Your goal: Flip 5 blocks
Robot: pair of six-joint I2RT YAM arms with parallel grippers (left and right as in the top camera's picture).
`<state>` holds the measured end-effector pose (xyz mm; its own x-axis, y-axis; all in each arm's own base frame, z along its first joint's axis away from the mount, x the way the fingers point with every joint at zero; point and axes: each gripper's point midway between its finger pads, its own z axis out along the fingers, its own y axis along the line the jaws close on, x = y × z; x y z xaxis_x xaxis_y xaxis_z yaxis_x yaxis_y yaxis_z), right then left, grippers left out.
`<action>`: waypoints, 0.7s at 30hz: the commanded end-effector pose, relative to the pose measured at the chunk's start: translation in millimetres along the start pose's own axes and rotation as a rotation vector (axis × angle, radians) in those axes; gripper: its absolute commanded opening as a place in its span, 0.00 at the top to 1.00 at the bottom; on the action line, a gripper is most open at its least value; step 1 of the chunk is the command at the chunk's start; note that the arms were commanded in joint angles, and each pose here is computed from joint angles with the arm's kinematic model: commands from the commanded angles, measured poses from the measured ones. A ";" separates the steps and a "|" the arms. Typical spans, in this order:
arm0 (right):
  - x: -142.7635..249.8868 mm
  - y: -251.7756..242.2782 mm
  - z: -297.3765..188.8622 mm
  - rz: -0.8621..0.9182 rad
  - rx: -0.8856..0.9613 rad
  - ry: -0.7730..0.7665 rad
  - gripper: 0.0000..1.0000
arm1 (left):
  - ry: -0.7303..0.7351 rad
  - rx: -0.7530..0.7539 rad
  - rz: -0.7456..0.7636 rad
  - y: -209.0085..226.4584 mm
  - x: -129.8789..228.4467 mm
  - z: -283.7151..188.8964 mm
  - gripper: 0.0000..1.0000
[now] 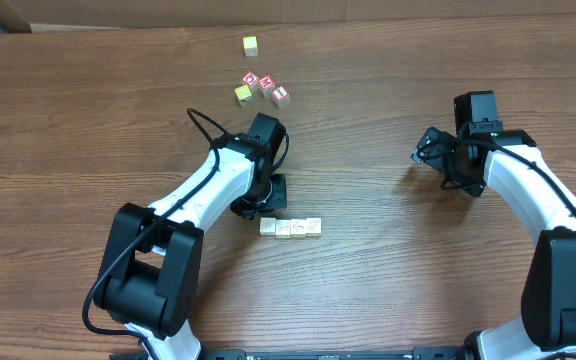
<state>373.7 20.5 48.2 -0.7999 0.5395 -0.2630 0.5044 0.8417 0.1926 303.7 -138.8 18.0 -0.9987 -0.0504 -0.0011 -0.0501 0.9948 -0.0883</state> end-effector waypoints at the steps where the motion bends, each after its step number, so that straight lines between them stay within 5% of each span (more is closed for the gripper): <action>1: -10.0 3.2 -9.5 0.001 -0.012 -0.040 0.00 | 0.021 0.020 -0.010 -5.6 3.1 1.5 0.96; 21: -10.0 3.2 -9.5 0.001 -0.012 -0.040 0.00 | 0.056 0.002 -0.020 -1.4 11.8 1.2 0.96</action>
<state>373.8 20.5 48.3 -0.7998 0.5395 -0.2633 0.5043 0.8417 0.1928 293.1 -137.1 18.0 -0.9976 -0.0540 0.0439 -0.0575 0.9949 -0.0827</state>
